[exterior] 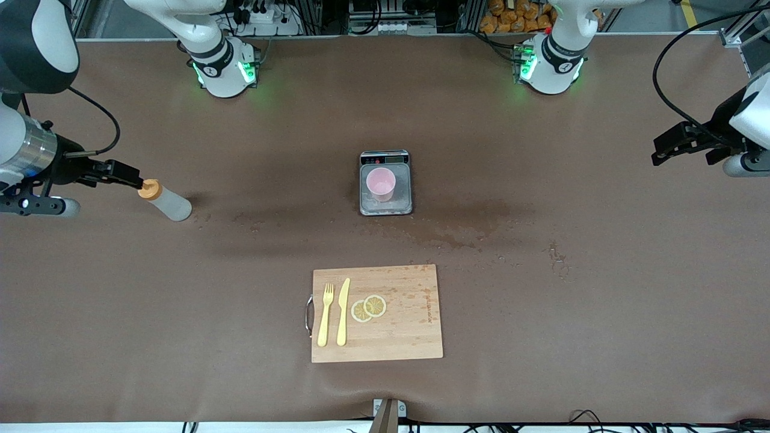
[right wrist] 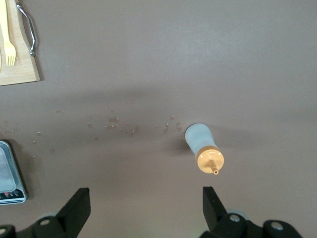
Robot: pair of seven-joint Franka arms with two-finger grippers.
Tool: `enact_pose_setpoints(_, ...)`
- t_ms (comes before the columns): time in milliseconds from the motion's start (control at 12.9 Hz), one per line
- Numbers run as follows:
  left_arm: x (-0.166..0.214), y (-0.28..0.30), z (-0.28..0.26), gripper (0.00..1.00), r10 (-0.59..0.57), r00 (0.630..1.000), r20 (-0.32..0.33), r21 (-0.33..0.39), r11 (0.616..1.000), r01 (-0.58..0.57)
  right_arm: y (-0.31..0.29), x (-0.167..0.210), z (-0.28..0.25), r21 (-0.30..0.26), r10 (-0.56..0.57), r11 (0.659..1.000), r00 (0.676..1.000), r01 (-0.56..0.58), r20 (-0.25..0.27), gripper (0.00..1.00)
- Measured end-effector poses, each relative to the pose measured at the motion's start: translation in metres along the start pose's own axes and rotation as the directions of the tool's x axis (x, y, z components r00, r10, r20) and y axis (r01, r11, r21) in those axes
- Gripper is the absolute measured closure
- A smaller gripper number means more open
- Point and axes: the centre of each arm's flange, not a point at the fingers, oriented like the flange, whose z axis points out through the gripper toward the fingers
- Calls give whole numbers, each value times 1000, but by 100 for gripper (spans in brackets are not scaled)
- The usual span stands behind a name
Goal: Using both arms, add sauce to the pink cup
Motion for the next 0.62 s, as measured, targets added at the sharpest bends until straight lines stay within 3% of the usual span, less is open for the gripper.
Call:
enact_pose_setpoints(387,-1,0,-5,0,0,1000,-10,0,1000,0,0,-10,-10,1,-8,1000,998,8,-64,0)
enact_pose_setpoints(620,-2,1,-12,0,1,1000,-24,-1,1000,-1,2,-14,-48,3,-8,1000,989,8,-147,0)
